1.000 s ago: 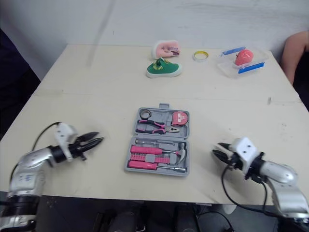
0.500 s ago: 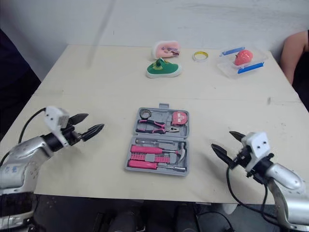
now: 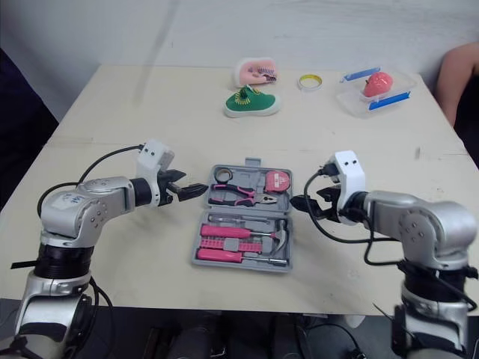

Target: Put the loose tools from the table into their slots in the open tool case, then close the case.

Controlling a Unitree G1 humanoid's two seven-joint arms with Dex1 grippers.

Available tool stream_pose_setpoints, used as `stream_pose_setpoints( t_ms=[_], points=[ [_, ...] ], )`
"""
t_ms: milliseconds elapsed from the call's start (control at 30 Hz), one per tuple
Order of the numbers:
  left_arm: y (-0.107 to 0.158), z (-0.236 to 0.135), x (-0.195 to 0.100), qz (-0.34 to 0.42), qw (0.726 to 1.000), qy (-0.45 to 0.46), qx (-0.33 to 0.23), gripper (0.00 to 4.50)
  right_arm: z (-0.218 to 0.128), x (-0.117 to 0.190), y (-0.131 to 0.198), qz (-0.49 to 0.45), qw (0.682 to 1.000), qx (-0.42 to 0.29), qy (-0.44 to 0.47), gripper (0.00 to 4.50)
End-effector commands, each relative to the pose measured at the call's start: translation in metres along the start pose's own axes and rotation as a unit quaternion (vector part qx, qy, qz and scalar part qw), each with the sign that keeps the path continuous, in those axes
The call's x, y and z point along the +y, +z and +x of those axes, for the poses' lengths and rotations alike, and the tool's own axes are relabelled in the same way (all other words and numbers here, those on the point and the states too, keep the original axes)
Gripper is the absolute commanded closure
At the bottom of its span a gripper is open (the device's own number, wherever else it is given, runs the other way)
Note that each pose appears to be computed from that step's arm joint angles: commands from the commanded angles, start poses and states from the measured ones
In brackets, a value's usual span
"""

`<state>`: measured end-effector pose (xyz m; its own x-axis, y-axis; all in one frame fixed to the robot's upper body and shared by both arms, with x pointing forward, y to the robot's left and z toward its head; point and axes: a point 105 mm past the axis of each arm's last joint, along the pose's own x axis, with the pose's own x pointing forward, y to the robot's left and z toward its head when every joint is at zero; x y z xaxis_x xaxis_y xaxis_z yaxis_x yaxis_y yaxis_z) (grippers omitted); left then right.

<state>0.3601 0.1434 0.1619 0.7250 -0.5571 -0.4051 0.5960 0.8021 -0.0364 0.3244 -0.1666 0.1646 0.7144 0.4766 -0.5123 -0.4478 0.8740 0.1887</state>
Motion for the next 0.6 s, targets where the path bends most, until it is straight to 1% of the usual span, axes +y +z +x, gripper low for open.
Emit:
stream_pose_setpoints(
  t_ms=[33,100,233,467,600],
  points=[
    [0.002,0.005,0.0,0.007,1.0,0.008,0.013,0.04,0.006,0.001,0.003,-0.002,0.999,0.023,-0.025,0.0],
    [-0.004,0.013,-0.001,-0.007,1.0,0.007,0.025,0.04,0.014,0.003,0.005,0.0,0.999,0.031,-0.034,0.0],
    [-0.008,0.023,-0.001,-0.013,0.999,0.013,0.028,0.04,0.023,0.003,0.01,0.019,0.998,0.031,-0.046,0.0],
    [-0.009,0.033,-0.001,-0.002,0.999,0.02,0.035,0.04,0.029,-0.004,0.001,0.025,0.996,0.059,-0.066,0.0],
    [-0.009,0.035,-0.001,-0.002,0.999,0.021,0.035,0.04,0.03,-0.004,0.0,0.027,0.995,0.063,-0.067,0.0]
  ],
)
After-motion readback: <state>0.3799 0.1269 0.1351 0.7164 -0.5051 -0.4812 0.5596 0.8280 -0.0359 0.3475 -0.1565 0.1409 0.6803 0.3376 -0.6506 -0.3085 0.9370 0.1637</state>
